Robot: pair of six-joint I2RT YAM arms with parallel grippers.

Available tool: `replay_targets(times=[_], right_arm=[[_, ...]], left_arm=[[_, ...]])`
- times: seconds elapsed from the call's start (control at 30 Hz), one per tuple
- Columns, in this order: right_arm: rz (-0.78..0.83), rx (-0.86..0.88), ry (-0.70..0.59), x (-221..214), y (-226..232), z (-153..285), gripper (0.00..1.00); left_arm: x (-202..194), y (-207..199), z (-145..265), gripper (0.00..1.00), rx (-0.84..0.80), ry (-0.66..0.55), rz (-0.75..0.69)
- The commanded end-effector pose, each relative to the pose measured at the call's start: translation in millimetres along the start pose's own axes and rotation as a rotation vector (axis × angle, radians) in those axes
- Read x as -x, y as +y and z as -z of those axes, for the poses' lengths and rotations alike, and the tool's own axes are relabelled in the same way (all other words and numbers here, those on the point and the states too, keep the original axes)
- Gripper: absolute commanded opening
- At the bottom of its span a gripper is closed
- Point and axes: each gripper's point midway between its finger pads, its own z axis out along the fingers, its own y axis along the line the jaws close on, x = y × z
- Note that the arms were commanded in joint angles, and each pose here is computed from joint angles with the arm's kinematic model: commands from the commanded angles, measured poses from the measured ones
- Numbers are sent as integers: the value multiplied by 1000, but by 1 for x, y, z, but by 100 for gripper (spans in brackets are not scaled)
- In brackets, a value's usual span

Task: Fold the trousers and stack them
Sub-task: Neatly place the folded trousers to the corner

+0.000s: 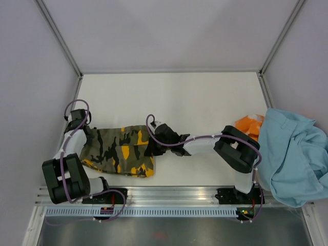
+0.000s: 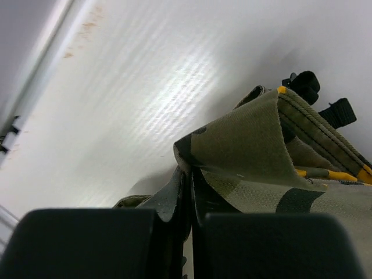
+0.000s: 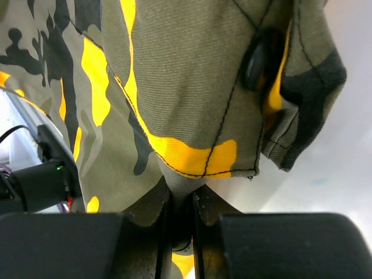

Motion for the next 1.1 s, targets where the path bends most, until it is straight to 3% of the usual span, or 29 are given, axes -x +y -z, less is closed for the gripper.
replay_targets(times=[0.0, 0.17, 0.37, 0.7, 0.93, 0.97, 1.03, 1.07], right_arm=[[-28, 30, -21, -19, 33, -3, 16], [-63, 101, -2, -37, 60, -32, 17], [-10, 146, 19, -30, 77, -61, 17], [21, 156, 69, -29, 86, -90, 17], [-26, 164, 83, -35, 84, -93, 17], [-24, 170, 88, -36, 85, -92, 20], [-19, 183, 88, -33, 91, -88, 25], [-4, 188, 85, -32, 94, -86, 32]], left_arm=[[39, 54, 10, 2, 218, -209, 13], [38, 107, 12, 2, 437, -241, 93], [37, 136, 15, 2, 621, -215, 113], [32, 170, -7, 2, 676, -114, 201], [43, 165, -15, 3, 625, -156, 162], [42, 164, -15, 5, 613, -147, 155], [45, 162, -11, 26, 602, -154, 174], [41, 167, -5, 30, 633, -140, 183]])
